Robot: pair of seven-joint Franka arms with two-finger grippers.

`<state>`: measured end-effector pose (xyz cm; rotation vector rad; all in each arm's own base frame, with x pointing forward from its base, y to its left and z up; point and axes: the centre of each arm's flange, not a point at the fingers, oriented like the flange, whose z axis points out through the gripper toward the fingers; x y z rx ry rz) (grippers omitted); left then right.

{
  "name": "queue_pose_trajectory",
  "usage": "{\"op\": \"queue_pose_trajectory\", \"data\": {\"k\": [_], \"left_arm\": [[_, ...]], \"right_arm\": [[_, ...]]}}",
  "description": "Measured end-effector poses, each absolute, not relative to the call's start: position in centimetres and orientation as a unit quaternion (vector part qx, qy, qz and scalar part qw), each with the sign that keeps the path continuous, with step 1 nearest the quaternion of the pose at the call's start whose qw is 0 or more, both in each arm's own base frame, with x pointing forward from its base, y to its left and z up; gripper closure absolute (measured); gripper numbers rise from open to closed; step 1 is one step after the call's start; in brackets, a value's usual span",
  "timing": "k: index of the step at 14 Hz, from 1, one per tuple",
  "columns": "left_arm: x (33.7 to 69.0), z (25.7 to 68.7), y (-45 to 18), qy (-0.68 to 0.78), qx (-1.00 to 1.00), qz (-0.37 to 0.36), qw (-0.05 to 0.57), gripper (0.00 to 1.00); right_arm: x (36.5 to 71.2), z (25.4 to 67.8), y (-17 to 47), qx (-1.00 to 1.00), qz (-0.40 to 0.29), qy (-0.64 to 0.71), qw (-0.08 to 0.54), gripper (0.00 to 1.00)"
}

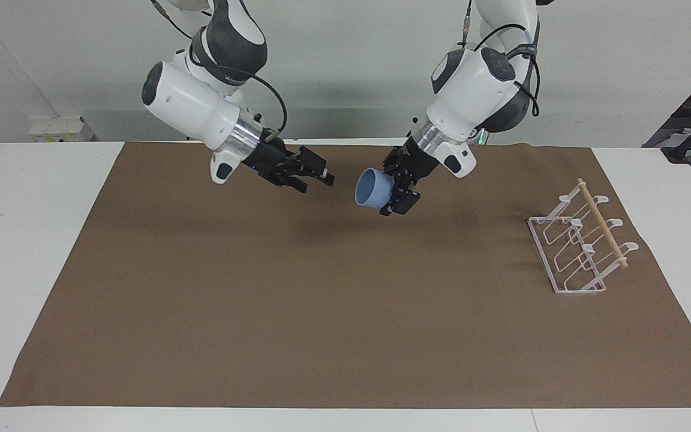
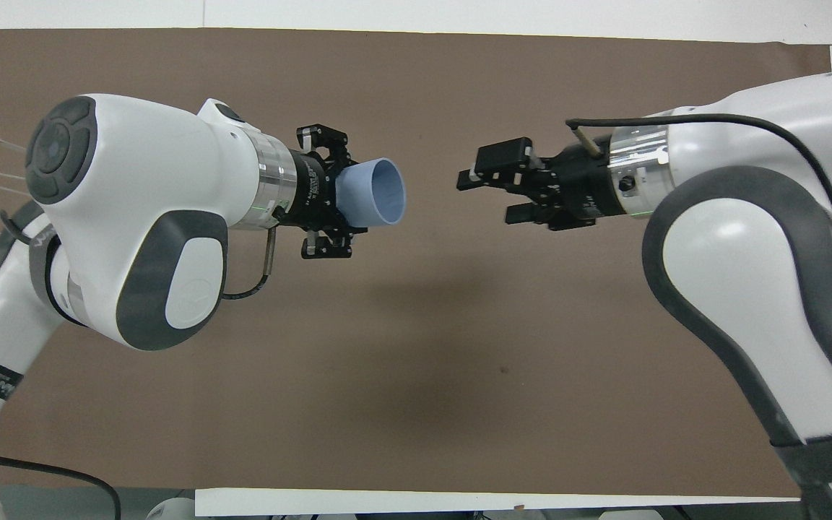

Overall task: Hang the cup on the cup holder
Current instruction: 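Open the right gripper and withdraw while the left gripper holds the cup, then carry the cup toward the rack while the right gripper returns to rest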

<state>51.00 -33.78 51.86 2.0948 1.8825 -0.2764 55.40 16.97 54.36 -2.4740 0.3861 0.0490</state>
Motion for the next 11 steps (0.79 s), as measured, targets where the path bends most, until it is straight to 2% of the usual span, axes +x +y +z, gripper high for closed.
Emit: {"op": "queue_pose_trajectory", "data": {"k": [4, 8, 11], "left_arm": [[53.9, 50.5, -25.6, 0.640, 0.765, 0.068, 0.012, 0.23], [57.3, 51.1, -17.2, 0.604, 0.754, 0.245, -0.090, 0.23], [59.5, 50.2, -10.8, 0.537, 0.729, 0.374, -0.200, 0.23]], "right_arm": [[55.2, 56.2, 8.2, -0.972, -0.011, 0.147, 0.183, 0.00], [54.4, 60.1, 3.2, -0.992, -0.003, 0.117, 0.049, 0.00], [53.3, 62.9, 0.6, -0.995, 0.019, 0.096, 0.000, 0.00]]}}
